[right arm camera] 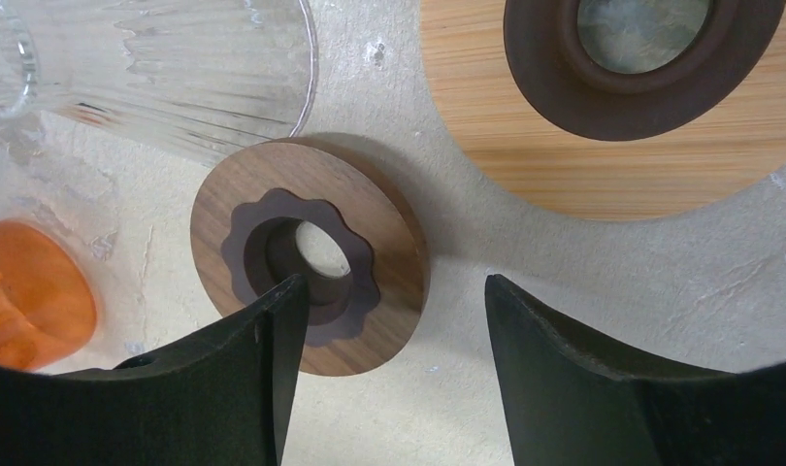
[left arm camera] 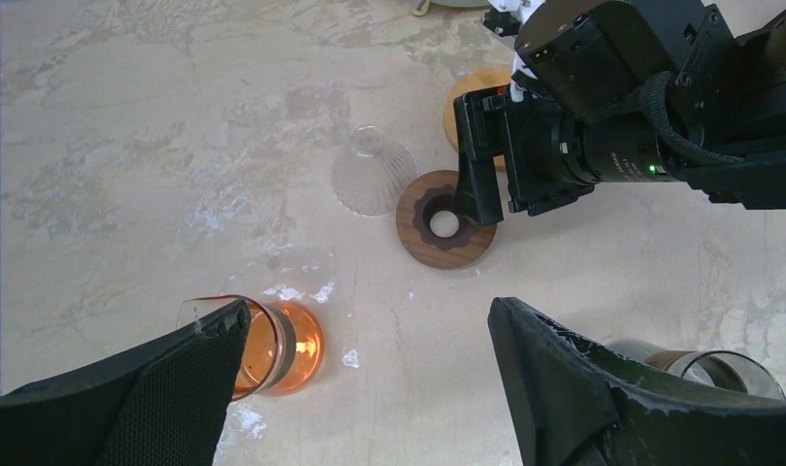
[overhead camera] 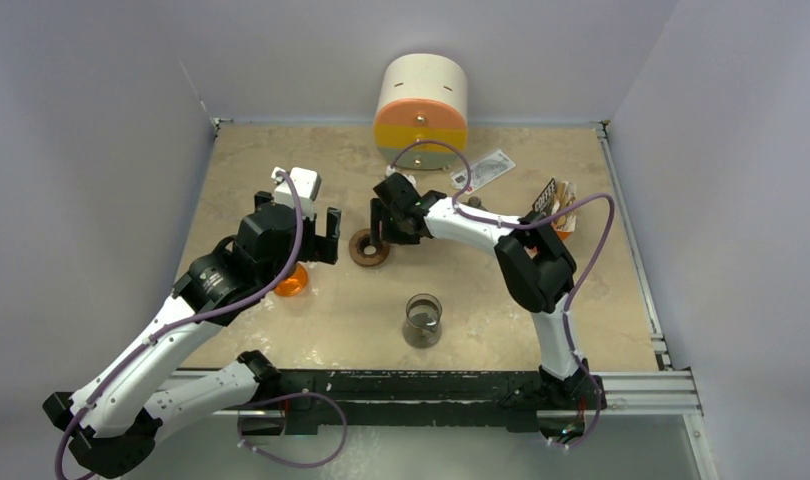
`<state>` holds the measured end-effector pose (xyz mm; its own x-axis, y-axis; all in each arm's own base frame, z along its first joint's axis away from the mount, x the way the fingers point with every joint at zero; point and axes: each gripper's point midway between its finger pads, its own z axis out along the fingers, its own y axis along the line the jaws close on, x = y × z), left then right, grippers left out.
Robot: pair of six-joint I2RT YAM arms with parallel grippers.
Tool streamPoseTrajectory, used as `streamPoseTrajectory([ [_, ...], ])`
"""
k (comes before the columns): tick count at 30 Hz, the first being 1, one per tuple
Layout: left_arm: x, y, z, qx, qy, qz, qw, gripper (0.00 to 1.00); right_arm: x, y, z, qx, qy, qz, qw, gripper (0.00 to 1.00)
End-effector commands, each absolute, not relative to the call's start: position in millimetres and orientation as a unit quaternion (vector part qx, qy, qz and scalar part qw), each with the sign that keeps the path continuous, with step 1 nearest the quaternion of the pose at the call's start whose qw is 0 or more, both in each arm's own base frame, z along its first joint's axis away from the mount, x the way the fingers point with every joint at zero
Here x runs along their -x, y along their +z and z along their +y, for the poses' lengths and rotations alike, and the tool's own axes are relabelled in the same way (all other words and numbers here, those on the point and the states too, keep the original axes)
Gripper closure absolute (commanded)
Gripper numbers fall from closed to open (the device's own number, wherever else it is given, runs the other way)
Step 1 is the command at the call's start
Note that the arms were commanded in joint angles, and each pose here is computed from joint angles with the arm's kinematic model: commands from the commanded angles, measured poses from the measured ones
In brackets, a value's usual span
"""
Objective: Place the coffee filter in the dripper
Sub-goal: Pick up the dripper holder from the center of the board.
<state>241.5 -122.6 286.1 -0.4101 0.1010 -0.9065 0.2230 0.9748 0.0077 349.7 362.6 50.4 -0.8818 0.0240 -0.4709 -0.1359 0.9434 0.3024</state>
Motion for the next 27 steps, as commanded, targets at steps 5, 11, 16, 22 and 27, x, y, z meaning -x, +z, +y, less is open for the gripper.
streamPoseTrajectory([
  [5,-243,293,-120,-0.094,-0.056,0.828,0.550,0.08,-360,58,371,0.005,0.178,0.951,0.253,0.35],
  [11,-243,294,-119,-0.094,-0.057,0.828,0.551,0.08,-357,50,371,0.003,0.180,0.953,0.244,0.38],
  [16,-243,294,-119,-0.094,-0.057,0.827,0.551,0.08,-356,43,372,0.000,0.178,0.955,0.239,0.41],
  [22,-243,295,-119,-0.094,-0.057,0.827,0.551,0.08,-357,39,373,-0.001,0.178,0.955,0.239,0.44],
  [27,-242,295,-119,-0.093,-0.057,0.827,0.552,0.08,-360,37,374,-0.003,0.178,0.954,0.241,0.49],
])
